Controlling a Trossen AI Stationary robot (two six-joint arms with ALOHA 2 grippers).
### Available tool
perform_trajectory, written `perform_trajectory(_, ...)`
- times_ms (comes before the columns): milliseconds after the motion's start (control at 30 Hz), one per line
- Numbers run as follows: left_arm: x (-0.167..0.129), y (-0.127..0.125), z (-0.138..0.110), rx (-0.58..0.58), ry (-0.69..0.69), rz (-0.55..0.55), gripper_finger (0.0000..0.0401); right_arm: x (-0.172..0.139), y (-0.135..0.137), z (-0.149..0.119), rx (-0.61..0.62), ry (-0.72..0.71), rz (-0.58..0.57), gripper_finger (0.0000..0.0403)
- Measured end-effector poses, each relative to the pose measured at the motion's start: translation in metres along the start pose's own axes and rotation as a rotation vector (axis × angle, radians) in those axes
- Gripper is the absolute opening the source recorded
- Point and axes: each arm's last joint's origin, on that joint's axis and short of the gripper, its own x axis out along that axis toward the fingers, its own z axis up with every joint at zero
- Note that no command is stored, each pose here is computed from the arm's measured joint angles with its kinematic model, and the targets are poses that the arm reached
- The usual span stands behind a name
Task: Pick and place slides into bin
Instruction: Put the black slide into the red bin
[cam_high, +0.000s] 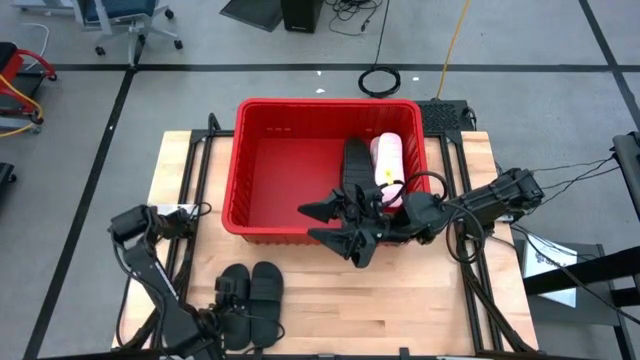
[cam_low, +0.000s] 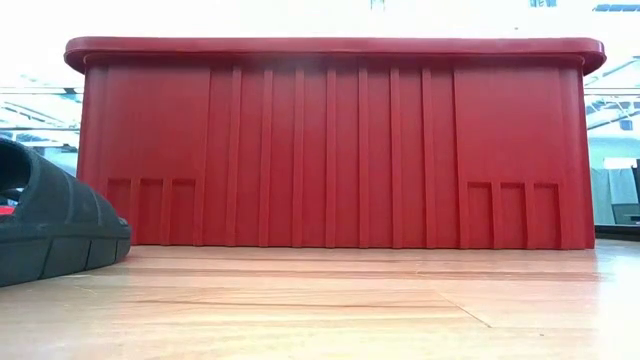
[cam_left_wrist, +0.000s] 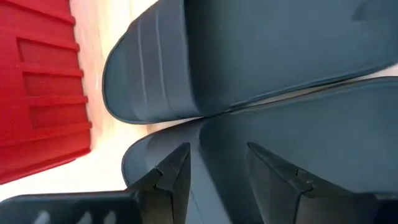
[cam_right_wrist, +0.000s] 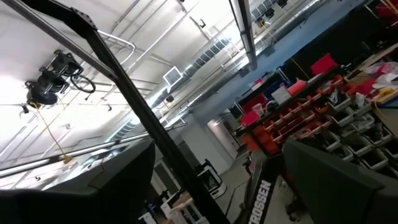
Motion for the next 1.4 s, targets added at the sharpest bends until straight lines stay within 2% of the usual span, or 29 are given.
perform_trajectory(233, 0.03, -0.006, 0.0, 0.021, 0.079, 0.119, 0.0147, 0.0, 0.0, 0.0, 0.002, 0.002, 0.001, 0.0348)
perform_trajectory(467, 0.052, 0.002, -0.012, -0.06, 0.151, 0.21, 0.0141, 0.0, 0.0, 0.0, 0.007, 0.003, 0.001, 0.0348)
perform_trajectory(567, 0.051, 0.003, -0.014, -0.052, 0.171, 0.22, 0.0109, 0.0, 0.0, 0.0, 0.007, 0.003, 0.001, 0.0348)
perform_trajectory(733, 0.051, 0.004, -0.013, -0.013, 0.183, 0.216, 0.0017, 0.0, 0.0, 0.0, -0.004, 0.002, 0.001, 0.0348)
perform_trajectory(867, 0.048, 0.006, -0.015, -0.01, 0.195, 0.217, 0.0009, 0.0, -0.002, 0.001, -0.006, -0.002, -0.004, 0.0348)
perform_trajectory(1000, 0.031, 0.014, -0.015, -0.013, 0.172, 0.17, 0.0004, 0.001, -0.003, 0.002, -0.01, -0.006, -0.009, 0.0348)
perform_trajectory(1167, -0.014, 0.035, -0.017, -0.039, 0.039, 0.027, 0.0002, 0.002, -0.006, 0.004, -0.013, -0.011, -0.015, 0.0348)
perform_trajectory(1400, -0.084, 0.081, -0.025, -0.144, -0.235, -0.295, 0.0001, 0.003, -0.01, 0.007, -0.019, -0.021, -0.026, 0.0348)
